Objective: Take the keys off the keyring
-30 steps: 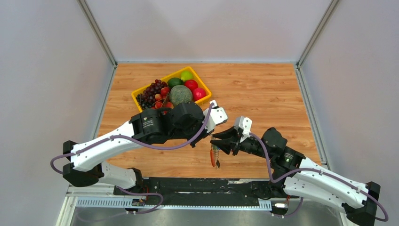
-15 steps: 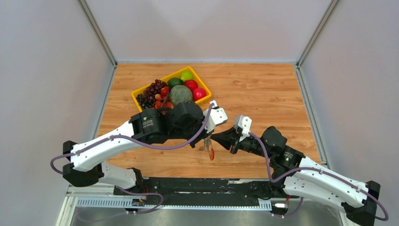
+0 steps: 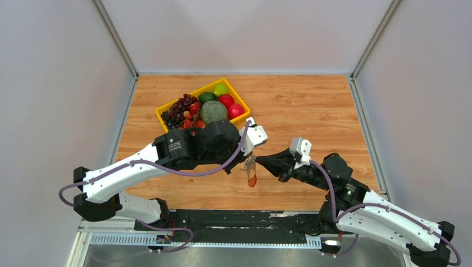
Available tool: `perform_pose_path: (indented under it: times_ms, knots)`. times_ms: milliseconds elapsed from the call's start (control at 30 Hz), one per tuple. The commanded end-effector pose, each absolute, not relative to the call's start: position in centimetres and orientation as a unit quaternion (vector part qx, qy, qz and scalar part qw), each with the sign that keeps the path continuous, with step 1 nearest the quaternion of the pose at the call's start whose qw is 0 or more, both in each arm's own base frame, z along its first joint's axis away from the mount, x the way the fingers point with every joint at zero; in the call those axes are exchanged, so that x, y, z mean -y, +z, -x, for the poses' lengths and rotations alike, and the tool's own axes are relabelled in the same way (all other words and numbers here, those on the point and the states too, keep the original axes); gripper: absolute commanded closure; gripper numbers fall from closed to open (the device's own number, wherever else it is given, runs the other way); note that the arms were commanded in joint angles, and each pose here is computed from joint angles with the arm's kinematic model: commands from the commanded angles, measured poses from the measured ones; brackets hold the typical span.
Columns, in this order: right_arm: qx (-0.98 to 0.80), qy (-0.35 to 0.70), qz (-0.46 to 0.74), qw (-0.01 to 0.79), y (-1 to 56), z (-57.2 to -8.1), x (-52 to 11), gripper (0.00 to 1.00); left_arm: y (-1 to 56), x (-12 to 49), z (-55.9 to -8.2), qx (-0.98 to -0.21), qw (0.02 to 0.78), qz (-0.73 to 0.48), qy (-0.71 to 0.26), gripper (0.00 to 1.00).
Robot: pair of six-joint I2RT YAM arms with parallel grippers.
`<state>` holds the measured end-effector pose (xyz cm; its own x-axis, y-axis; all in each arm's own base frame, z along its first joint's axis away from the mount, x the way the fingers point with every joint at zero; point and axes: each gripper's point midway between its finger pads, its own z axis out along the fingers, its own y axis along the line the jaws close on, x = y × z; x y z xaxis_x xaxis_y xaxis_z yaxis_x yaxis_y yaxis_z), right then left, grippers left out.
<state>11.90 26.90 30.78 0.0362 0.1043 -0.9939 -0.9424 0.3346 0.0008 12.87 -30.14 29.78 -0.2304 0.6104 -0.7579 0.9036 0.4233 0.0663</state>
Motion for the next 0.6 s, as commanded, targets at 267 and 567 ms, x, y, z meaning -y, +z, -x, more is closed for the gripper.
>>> perform_pose_path:
  times_ms: [267, 567]
  knots:
    - [-0.497, 0.444, 0.342, 0.663, 34.2, -11.6, -25.1, 1.00, 28.8, 32.3, -11.6, -0.758, 0.319, -0.519, -0.233, 1.00]
    - [-0.525, 0.430, 0.348, 0.647, 32.4, -11.9, -25.1, 0.76, 33.4, 30.8, -12.5, -0.734, 0.398, -0.492, -0.245, 1.00]
